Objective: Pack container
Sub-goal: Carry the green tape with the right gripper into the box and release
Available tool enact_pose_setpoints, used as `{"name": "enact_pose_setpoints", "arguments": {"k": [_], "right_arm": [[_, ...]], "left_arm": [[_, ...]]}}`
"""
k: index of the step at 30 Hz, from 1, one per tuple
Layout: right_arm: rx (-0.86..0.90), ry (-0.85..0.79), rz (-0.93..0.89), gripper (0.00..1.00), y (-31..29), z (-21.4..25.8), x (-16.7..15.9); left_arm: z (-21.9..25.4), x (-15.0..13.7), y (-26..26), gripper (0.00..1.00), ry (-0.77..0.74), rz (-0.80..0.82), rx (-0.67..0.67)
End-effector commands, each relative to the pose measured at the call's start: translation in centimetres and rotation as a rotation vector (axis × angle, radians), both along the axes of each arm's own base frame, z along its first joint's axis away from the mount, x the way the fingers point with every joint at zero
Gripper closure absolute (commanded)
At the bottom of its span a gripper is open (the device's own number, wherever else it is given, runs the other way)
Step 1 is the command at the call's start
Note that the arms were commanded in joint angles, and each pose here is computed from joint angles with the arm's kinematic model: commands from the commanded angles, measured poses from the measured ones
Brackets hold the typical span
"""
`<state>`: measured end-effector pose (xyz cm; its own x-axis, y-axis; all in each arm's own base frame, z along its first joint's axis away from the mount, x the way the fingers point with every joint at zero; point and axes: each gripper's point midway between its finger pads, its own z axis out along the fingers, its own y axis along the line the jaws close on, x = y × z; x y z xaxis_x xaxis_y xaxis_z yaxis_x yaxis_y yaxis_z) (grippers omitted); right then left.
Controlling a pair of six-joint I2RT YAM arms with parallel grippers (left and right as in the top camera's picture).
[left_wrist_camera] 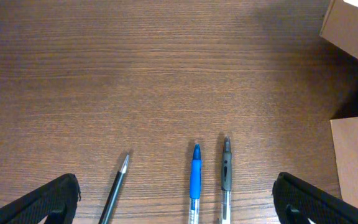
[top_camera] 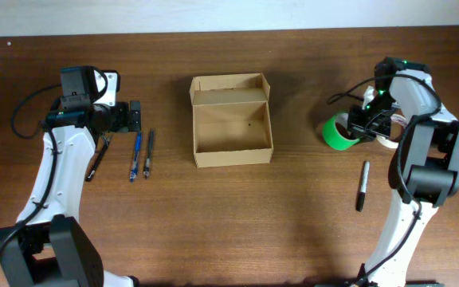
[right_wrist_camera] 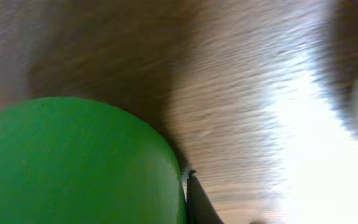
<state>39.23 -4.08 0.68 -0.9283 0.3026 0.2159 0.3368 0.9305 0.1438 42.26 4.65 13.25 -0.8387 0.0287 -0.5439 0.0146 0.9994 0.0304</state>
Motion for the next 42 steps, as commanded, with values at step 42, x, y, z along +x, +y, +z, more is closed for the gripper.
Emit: {"name": "enact_pose_setpoints", "arguments": {"k": [42], "right_arm": [[-0.1,-0.371,0.809,0.96,31.5,5.8,2.6]], "left_arm": [[0.3,0.4,0.2,0.01,-0.007,-0.013,0.014]]}}
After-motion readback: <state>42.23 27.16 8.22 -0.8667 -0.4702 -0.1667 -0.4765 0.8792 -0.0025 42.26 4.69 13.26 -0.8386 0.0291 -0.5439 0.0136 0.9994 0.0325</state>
